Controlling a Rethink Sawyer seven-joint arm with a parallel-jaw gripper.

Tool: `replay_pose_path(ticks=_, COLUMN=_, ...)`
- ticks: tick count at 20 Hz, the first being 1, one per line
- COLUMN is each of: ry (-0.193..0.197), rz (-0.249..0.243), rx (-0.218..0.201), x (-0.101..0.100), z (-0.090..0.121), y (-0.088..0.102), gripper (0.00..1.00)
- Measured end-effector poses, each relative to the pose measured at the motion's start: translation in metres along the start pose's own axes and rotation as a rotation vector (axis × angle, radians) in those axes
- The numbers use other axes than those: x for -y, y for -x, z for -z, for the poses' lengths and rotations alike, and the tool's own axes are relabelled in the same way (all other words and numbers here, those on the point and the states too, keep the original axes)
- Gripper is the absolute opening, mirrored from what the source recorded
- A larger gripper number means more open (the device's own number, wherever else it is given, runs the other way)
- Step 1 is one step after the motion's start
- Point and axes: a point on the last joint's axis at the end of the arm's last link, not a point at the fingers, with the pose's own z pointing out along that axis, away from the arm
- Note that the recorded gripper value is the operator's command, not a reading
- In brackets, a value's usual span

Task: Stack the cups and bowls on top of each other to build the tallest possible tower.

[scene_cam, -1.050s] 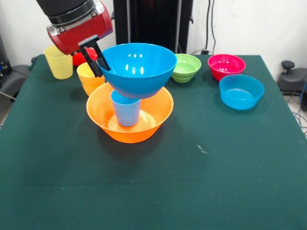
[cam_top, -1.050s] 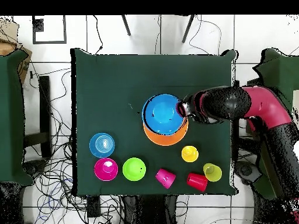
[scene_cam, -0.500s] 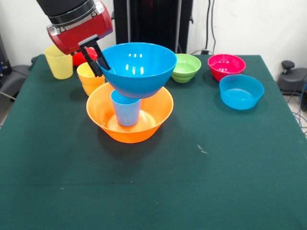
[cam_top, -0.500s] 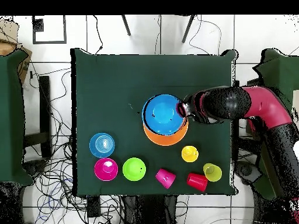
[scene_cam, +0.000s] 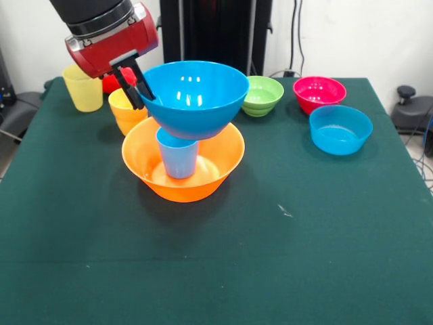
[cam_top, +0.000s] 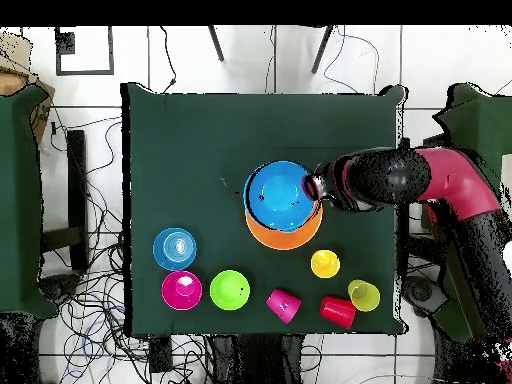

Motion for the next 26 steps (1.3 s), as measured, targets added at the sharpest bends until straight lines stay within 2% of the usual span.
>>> replay_pose_path(ticks=11, ry=0.026, rz=-0.027, rx=0.017, x=0.011, z=-0.008, y=0.004, gripper=0.00)
replay_pose_path(ticks=18, ry=0.040, rz=-0.047, rx=0.010, x=0.020, z=-0.009, y=0.006, gripper=0.00)
replay_pose_path(ticks=26, ry=0.031, rz=-0.016, rx=0.004, x=0.028, z=-0.004, y=0.007, gripper=0.00)
